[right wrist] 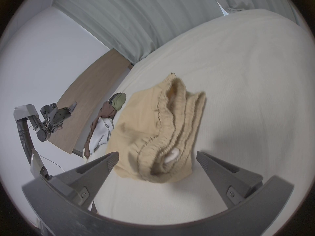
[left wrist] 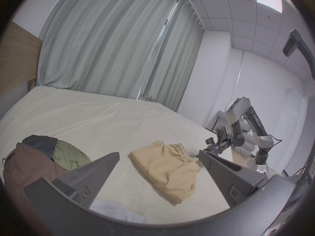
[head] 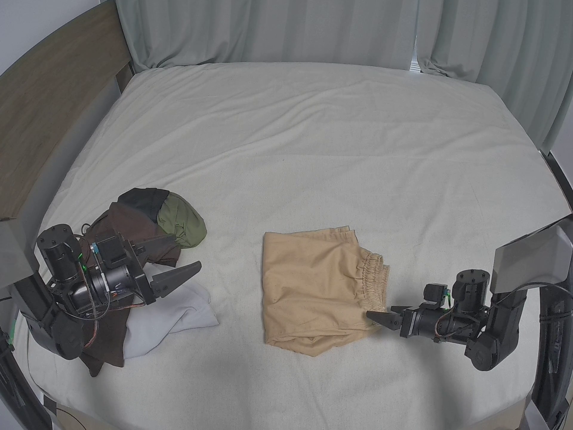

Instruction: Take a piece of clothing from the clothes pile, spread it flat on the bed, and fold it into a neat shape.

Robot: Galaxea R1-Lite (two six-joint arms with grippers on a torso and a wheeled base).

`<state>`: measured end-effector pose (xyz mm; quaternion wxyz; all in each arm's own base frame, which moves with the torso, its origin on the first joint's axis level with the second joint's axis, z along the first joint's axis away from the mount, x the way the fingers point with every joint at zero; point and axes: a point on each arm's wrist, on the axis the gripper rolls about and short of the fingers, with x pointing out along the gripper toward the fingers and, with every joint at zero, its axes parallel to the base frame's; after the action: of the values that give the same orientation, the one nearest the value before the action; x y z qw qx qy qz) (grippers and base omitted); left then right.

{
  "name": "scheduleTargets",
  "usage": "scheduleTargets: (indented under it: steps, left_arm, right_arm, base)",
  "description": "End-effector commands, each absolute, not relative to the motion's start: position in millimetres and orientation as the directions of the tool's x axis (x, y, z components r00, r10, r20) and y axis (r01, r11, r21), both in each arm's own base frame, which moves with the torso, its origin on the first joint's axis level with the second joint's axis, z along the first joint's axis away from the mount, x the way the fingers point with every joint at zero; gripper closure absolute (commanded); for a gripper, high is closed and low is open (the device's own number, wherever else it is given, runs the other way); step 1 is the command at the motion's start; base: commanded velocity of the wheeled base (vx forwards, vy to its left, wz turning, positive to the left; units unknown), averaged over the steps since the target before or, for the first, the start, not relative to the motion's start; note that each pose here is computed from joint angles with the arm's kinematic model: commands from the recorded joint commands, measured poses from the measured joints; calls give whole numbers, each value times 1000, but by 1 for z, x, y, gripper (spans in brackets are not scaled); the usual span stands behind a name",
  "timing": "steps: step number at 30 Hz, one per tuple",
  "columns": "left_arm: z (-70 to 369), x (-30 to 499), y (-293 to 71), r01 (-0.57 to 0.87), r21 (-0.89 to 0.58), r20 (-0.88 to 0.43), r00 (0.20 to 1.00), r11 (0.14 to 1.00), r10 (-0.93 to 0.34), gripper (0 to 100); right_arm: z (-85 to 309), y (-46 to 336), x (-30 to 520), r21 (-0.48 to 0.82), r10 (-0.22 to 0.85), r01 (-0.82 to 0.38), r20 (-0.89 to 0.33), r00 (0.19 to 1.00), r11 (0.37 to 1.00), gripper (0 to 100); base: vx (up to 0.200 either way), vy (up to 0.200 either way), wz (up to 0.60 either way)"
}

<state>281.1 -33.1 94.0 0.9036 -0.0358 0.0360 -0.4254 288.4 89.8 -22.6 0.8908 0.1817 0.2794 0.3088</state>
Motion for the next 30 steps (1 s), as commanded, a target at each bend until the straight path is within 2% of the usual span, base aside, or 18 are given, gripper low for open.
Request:
scheduleTargets:
  steps: [1,12,17,24,30]
  left_arm:
    - [94,281,-33,766,-96,-35,636,636,-771,0]
    - [93,281,-33,766,-99,-38,635,635,-772,0]
    - [93,281,-32,765,-90,-39,637,637,-770,0]
    - [93,282,-31,762,-86,-38,642,642,-766,0]
    - [93,282,-31,762,-85,-38,642,642,-766,0]
  right_arm:
    - [-45,91,286,516,650,-418,-441,619,748,0]
    - [-57,103,288,578,667,-374,-453,591,725,0]
    - [-63,122,300,598,660,-353,-430,616,720,0]
    - [-55,142,306,663,692,-343,-377,615,666,0]
    - [-52,145,311,655,678,-345,-359,641,672,0]
  base:
    - [0,0,0]
    - [0,0,0]
    - [0,0,0]
    - [0,0,0]
    - [0,0,0]
